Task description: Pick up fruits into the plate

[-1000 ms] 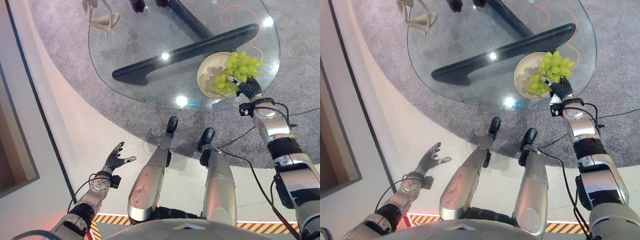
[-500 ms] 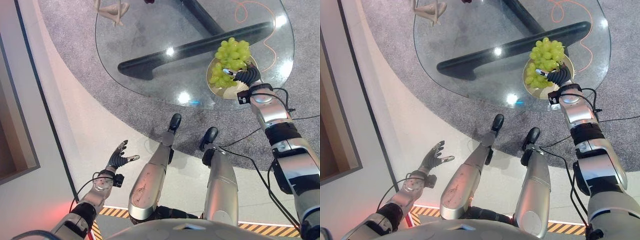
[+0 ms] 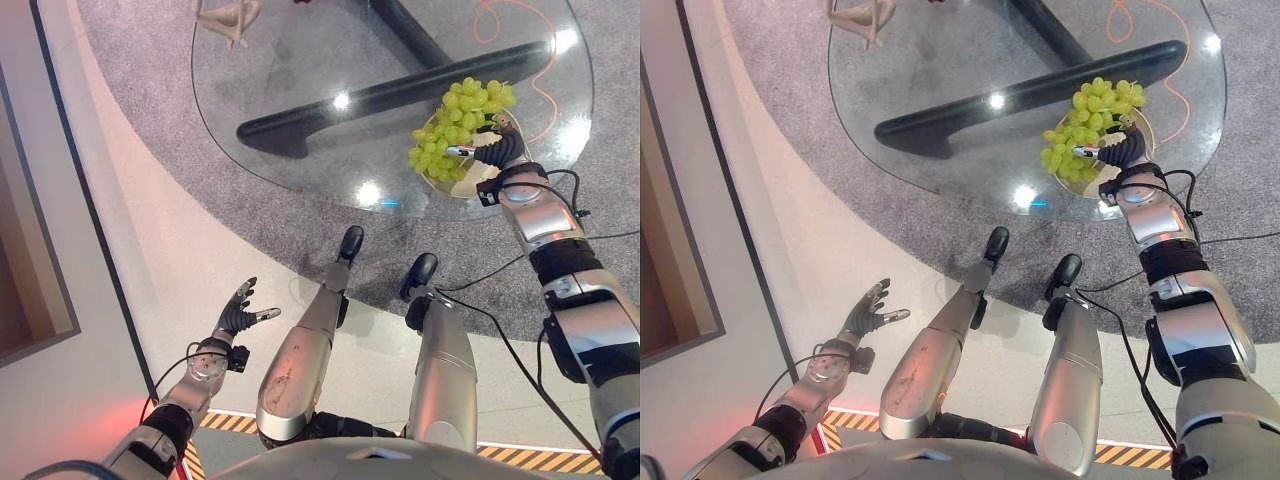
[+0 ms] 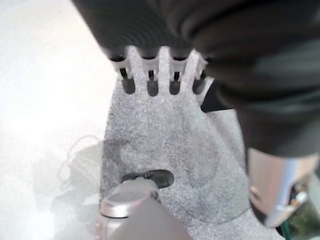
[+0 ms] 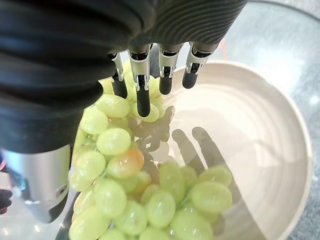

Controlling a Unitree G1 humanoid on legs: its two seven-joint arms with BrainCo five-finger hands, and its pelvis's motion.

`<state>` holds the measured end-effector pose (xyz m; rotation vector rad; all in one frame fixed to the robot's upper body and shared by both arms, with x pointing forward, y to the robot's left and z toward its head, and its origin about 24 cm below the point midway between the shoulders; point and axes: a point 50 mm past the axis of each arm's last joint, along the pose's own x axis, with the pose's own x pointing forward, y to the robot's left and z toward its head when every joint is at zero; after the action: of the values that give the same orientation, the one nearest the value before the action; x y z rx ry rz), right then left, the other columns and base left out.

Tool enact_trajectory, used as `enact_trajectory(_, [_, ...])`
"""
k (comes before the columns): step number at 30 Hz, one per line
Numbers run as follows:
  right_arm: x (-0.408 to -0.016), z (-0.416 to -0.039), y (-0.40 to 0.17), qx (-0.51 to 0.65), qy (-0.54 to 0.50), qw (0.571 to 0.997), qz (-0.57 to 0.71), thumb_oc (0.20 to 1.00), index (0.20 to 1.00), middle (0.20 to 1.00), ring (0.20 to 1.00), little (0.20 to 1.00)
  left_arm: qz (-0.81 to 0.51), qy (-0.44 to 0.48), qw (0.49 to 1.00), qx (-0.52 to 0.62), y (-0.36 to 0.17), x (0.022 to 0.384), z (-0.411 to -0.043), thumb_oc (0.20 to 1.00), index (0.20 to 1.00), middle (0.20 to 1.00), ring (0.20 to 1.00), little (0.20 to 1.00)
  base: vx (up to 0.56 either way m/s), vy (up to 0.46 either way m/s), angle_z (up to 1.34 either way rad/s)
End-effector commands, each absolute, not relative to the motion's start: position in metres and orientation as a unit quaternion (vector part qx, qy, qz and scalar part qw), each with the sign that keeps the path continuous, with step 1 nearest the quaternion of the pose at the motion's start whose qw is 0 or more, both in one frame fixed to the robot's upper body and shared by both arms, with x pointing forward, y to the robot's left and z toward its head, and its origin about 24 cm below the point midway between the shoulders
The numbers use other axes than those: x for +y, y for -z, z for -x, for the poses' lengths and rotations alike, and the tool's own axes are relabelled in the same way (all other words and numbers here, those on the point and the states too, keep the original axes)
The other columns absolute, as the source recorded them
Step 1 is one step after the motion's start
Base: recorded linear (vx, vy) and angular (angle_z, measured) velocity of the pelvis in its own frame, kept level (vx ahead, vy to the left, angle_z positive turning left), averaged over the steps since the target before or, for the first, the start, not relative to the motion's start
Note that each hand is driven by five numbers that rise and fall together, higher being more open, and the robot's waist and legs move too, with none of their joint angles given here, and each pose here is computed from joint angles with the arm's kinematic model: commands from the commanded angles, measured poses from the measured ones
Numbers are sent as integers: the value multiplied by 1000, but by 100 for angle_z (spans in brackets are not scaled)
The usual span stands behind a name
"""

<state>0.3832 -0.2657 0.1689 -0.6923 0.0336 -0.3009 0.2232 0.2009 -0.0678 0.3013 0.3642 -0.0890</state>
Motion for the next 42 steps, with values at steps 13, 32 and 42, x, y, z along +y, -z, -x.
enact_trajectory(13, [-275, -322, -55, 99, 161, 948, 256, 1000, 1000, 1000, 1000, 1000, -129, -9, 972, 196, 71, 215, -222, 1000, 1000, 1000, 1000, 1000, -5, -26, -4])
enact_trajectory(32, [-243, -109, 149, 491, 82, 865, 61, 1000, 1000, 1000, 1000, 1000, -125, 4, 884, 450, 147, 216, -128, 1000, 1000, 1000, 1000, 1000, 104, -25, -10])
enact_trajectory(42, [-237, -58, 166, 578, 84, 811, 27, 1000, 1000, 1000, 1000, 1000, -92, 5, 835, 542, 163, 213, -90, 1000, 1000, 1000, 1000, 1000, 16, 20, -17])
